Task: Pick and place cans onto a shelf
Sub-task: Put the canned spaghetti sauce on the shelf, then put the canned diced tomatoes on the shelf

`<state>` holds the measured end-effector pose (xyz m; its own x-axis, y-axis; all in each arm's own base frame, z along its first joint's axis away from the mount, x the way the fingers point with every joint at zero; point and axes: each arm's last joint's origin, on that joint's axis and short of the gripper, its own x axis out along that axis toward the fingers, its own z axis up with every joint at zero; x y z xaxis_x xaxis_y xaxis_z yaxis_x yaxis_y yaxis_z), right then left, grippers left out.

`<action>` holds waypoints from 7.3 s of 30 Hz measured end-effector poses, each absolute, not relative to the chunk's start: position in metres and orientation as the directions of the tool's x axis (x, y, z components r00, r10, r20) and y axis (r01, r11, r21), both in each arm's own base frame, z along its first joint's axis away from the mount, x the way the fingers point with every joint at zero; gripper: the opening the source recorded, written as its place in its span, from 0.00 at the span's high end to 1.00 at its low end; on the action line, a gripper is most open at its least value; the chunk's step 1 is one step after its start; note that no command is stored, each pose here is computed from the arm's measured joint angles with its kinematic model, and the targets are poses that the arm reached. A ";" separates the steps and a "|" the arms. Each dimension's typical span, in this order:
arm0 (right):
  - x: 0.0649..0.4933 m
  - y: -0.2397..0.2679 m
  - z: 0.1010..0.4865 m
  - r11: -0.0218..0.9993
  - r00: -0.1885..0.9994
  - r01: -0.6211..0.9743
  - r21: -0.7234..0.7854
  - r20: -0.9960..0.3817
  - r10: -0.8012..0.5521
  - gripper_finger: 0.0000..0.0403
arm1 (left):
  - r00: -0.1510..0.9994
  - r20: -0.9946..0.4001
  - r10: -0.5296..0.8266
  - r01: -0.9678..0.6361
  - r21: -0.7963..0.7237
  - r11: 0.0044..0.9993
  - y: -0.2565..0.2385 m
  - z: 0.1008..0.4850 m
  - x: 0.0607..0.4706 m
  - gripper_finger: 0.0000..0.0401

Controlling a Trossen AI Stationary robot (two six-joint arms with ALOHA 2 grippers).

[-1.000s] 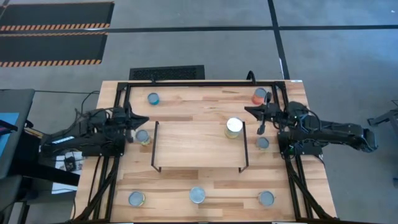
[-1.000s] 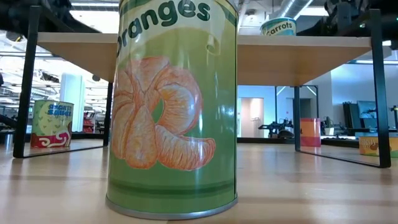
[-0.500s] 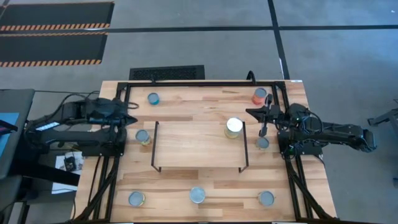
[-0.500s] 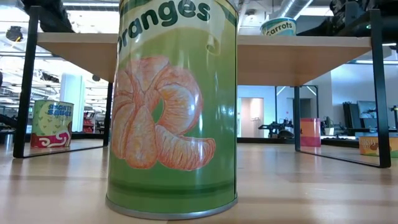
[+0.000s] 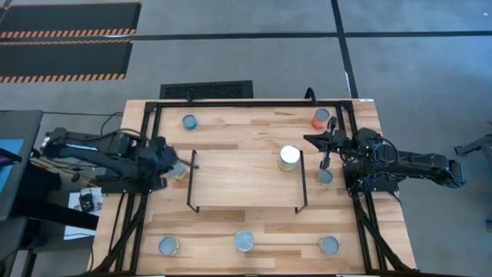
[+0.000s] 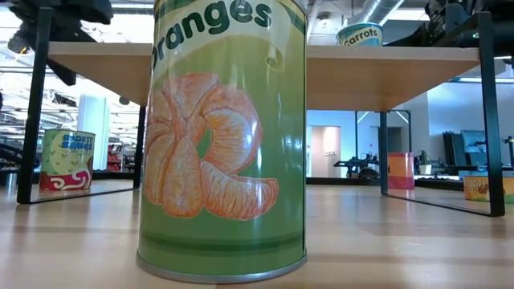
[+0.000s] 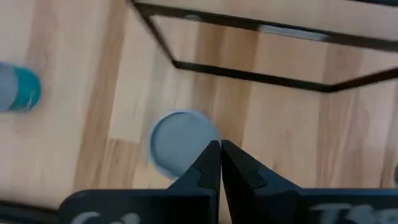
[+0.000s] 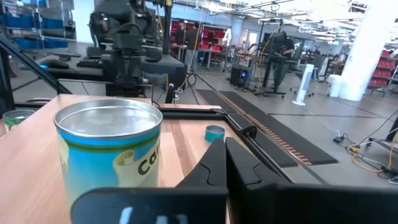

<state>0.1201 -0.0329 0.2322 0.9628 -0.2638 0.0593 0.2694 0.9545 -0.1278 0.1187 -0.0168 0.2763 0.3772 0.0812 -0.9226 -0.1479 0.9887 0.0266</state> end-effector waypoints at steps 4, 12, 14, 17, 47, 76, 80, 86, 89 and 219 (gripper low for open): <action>0.120 -0.033 0.232 0.954 0.963 0.270 -0.129 0.059 -0.264 0.98 | 0.383 -0.923 0.046 -0.029 0.038 0.999 -0.032 0.263 0.120 1.00; 0.120 -0.033 0.232 0.955 0.963 0.269 -0.122 0.057 -0.264 0.98 | 0.293 -0.951 0.099 0.040 0.115 0.993 -0.045 0.243 0.133 0.91; 0.120 -0.033 0.232 0.956 0.963 0.269 -0.120 0.056 -0.264 0.98 | 0.266 -0.957 0.119 0.040 0.134 0.990 -0.046 0.239 0.137 0.86; 0.120 -0.033 0.232 0.956 0.963 0.269 -0.120 0.056 -0.264 0.98 | 0.227 -0.961 0.155 0.042 0.169 0.985 -0.048 0.233 0.144 0.76; 0.120 -0.033 0.230 0.957 0.964 0.267 -0.112 0.030 -0.265 0.98 | 0.070 -0.964 0.255 -0.089 0.248 0.964 -0.035 0.200 0.157 0.82; 0.120 -0.033 0.230 0.959 0.964 0.267 -0.097 0.030 -0.265 0.98 | 0.683 -0.684 0.255 0.055 0.397 0.916 0.004 0.431 0.189 1.00; 0.120 -0.033 0.230 0.959 0.964 0.266 -0.097 0.029 -0.265 0.98 | 0.629 -0.753 0.195 0.193 0.394 0.899 0.007 0.428 0.238 1.00; 0.120 -0.033 0.229 0.959 0.964 0.264 -0.099 0.026 -0.263 0.98 | 0.518 -0.850 0.095 0.391 0.334 0.858 0.005 0.409 0.303 1.00; 0.120 -0.033 0.229 0.959 0.965 0.264 -0.101 0.026 -0.263 0.98 | 0.496 -0.864 0.092 0.434 0.338 0.835 0.005 0.401 0.328 1.00; 0.145 0.143 0.284 1.000 0.894 -0.010 0.021 -0.447 0.019 0.99 | 0.998 -0.063 -0.021 0.035 0.230 0.973 -0.016 0.280 0.108 1.00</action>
